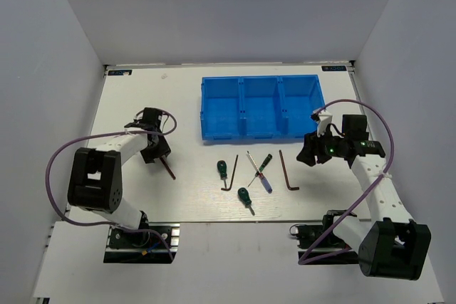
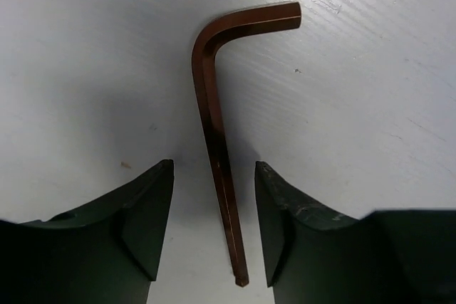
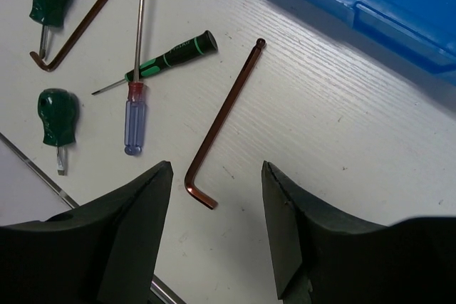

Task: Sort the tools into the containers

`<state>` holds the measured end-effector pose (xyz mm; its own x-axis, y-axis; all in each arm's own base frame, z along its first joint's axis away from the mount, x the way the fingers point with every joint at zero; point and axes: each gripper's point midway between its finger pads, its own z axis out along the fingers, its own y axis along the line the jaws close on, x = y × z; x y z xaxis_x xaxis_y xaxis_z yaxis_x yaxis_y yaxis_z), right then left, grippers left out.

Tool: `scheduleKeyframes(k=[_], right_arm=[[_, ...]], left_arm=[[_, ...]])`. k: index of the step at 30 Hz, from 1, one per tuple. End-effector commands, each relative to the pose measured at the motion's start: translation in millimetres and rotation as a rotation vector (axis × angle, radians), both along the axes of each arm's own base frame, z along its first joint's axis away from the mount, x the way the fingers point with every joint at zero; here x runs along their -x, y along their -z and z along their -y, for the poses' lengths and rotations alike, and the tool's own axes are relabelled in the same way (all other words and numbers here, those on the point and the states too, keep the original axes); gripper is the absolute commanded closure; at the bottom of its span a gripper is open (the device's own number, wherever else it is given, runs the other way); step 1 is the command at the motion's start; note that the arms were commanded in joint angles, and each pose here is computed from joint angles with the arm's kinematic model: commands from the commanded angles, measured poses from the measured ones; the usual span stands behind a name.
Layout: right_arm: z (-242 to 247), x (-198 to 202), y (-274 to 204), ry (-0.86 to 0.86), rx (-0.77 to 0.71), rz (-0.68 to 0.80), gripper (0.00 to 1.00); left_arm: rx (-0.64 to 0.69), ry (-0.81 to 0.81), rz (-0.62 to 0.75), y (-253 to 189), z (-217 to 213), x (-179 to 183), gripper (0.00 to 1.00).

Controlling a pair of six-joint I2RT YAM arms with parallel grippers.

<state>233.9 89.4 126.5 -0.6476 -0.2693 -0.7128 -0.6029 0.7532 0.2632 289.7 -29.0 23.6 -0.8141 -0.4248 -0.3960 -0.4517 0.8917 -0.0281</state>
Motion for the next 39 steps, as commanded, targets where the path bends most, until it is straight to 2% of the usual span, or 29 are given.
scheduleKeyframes(k=[1,5,6,7,9,10,11,13,15,17,18,20,21,22,23,24,27,28,32,33,39], right_arm=[[0,-1,-2,0.007,-0.006,0.016,0.4],[1,1,2,0.015,-0.005,0.002,0.4],[1,0,1,0.02,-0.007,0.006,0.4],[0,0,2,0.016,-0.007,0.006,0.4],[1,1,4,0.019,-0.004,-0.002,0.4],[1,2,4,0.018,-0.007,-0.003,0.4],[0,3,5,0.014,-0.008,-0.008,0.42],[0,4,6,0.003,-0.006,-0.012,0.47],[-1,6,7,-0.017,0.0,-0.015,0.64],[1,5,12,-0.018,0.018,-0.028,0.87],[3,6,17,-0.014,0.033,-0.034,0.97],[3,6,25,-0.027,0.049,-0.051,0.96],[5,6,35,-0.026,0.068,-0.077,0.93],[6,6,39,-0.027,0.078,-0.08,0.78],[-2,8,41,-0.062,0.085,-0.085,0.73],[-3,9,51,-0.058,0.105,-0.113,0.62],[-2,2,61,-0.045,0.174,-0.098,0.56],[-2,0,62,-0.013,0.18,-0.105,0.52],[-6,-3,71,0.005,0.256,-0.112,0.5],[-4,-5,74,0.019,0.278,-0.113,0.5],[-21,-16,84,0.064,0.28,-0.15,0.5]], left_arm=[[0.002,-0.016,0.038,4,3,-12,0.41],[-0.003,-0.007,0.012,15,5,-8,0.56],[-0.007,-0.007,-0.015,23,3,2,0.6],[-0.008,-0.007,-0.018,24,3,5,0.7],[-0.007,-0.007,-0.017,26,2,9,0.81],[0.001,-0.013,-0.018,26,1,9,0.93],[0.003,-0.013,-0.006,19,1,10,0.99],[0.014,0.025,0.063,-6,8,-7,1.0],[0.059,0.094,0.192,-52,20,-32,1.0],[0.103,0.186,0.314,-92,36,-49,1.0],[0.17,0.262,0.454,-137,53,-66,1.0],[0.22,0.4,0.579,-177,73,-80,1.0],[0.29,0.494,0.658,-210,92,-85,1.0],[0.311,0.554,0.684,-219,104,-92,1.0],[0.375,0.634,0.724,-240,121,-97,1.0],[0.397,0.66,0.718,-242,130,-102,1.0],[0.465,0.739,0.679,-230,153,-126,1.0],[0.477,0.759,0.677,-228,162,-131,1.0],[0.511,0.805,0.654,-220,194,-153,1.0],[0.519,0.805,0.614,-204,200,-157,1.0],[0.51,0.819,0.575,-184,229,-172,1.0]])
